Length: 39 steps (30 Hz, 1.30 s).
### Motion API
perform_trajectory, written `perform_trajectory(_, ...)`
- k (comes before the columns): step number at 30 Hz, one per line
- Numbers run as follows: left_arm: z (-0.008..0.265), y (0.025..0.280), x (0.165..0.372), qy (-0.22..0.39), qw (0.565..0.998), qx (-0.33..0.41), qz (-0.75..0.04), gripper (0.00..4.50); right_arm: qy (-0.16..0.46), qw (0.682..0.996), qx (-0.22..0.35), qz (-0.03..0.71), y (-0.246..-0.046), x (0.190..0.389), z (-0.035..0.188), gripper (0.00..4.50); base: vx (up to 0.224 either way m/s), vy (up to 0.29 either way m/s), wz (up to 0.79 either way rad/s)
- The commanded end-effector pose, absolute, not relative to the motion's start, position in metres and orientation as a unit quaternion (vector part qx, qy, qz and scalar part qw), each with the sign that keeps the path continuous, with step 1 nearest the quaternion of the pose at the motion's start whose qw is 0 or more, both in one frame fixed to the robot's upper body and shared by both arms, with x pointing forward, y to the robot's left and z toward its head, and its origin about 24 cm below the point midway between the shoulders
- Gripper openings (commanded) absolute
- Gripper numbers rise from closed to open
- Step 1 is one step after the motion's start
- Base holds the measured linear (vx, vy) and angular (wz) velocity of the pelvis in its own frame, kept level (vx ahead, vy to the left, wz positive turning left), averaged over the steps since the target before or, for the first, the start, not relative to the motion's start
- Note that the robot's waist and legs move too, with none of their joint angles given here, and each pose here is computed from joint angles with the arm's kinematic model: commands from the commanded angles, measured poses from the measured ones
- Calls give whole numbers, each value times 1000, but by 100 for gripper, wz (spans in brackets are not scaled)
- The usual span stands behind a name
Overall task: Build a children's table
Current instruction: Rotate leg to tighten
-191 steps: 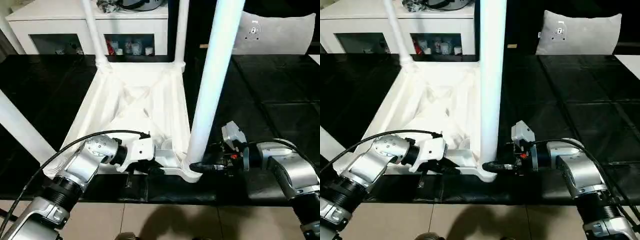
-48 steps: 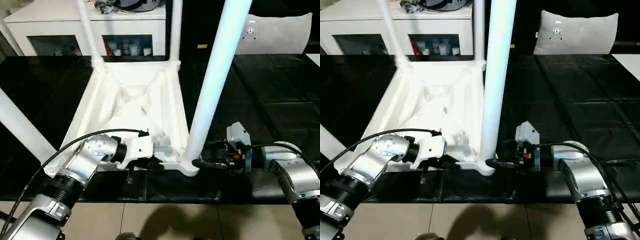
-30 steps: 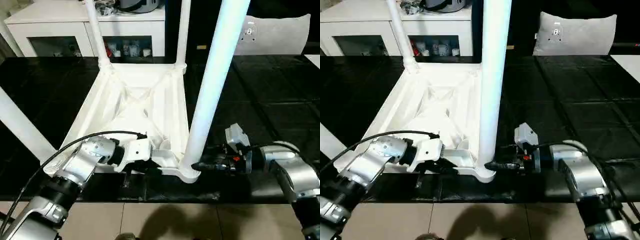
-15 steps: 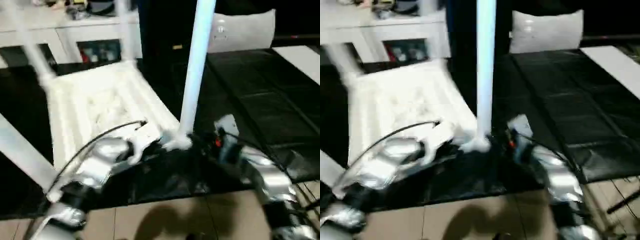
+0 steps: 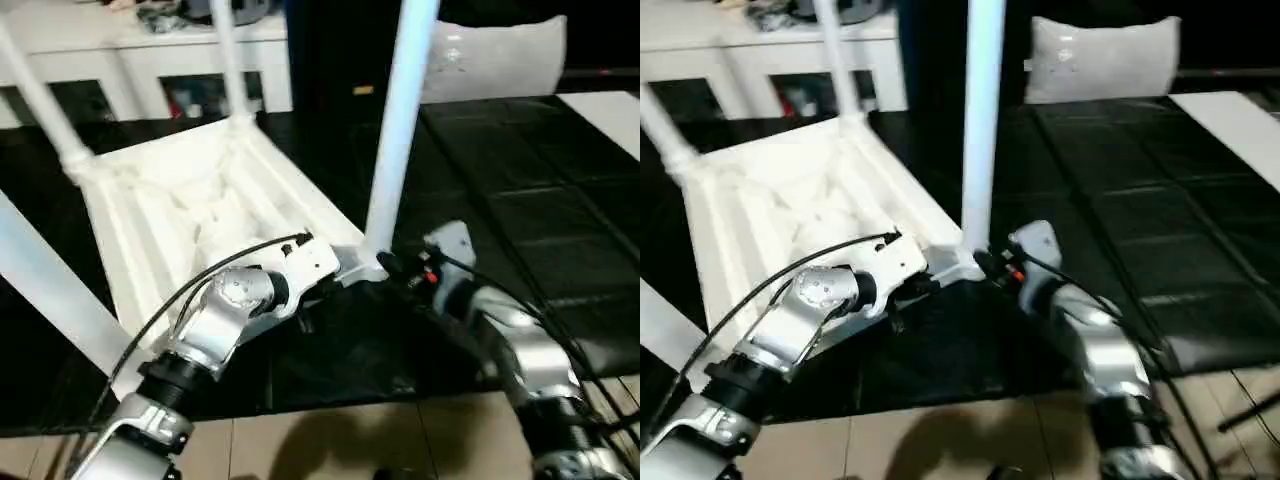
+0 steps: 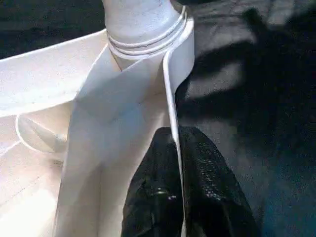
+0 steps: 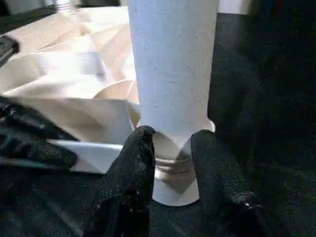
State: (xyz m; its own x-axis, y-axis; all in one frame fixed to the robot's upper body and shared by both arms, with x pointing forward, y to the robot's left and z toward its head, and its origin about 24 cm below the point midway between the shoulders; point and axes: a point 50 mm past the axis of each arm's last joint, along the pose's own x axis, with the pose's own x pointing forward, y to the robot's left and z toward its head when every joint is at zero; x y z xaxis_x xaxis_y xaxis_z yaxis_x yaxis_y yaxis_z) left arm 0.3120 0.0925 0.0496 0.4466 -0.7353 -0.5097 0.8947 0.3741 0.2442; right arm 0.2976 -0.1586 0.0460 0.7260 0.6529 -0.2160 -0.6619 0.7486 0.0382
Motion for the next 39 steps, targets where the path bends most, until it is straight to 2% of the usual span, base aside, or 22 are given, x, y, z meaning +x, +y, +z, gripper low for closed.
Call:
perform_trajectory(1,57,91,311,131,793,270,-531,0,94,915,-30,392,-156,293,53,159,0,0,0)
perform_trajectory(4,60,102,310,115,779,278,-551,0,96,898,-28,429,-165,286,56,183,0,0,0)
perform_trajectory(5,59,111,307,138,767,272,-564,0,98,891,-24,442,-171,281,59,192,0,0,0)
perform_trajectory(10,62,113,310,127,783,250,-555,0,96,889,-49,446,-179,277,60,228,0,0,0)
perform_trajectory(11,63,111,310,118,784,243,-559,44,96,887,-54,449,-180,275,60,246,0,0,0)
perform_trajectory(17,62,107,310,114,783,220,-570,94,105,872,-29,477,-181,270,63,294,0,0,0)
perform_trajectory(24,58,104,312,122,785,218,-567,153,103,874,-37,474,-182,270,62,360,0,0,0)
perform_trajectory(28,56,103,314,127,788,208,-565,156,104,872,-36,477,-182,269,62,376,0,0,0)
perform_trajectory(29,55,103,314,129,789,205,-565,156,104,872,-36,477,-182,269,62,405,0,0,0)
perform_trajectory(32,50,103,316,138,795,207,-553,156,106,871,-37,479,-182,268,62,415,0,0,0)
perform_trajectory(34,50,103,316,138,795,207,-553,156,106,871,-37,479,-182,268,62,439,0,0,0)
perform_trajectory(39,43,105,316,151,801,189,-548,156,108,868,-39,484,-181,267,60,439,0,0,0)
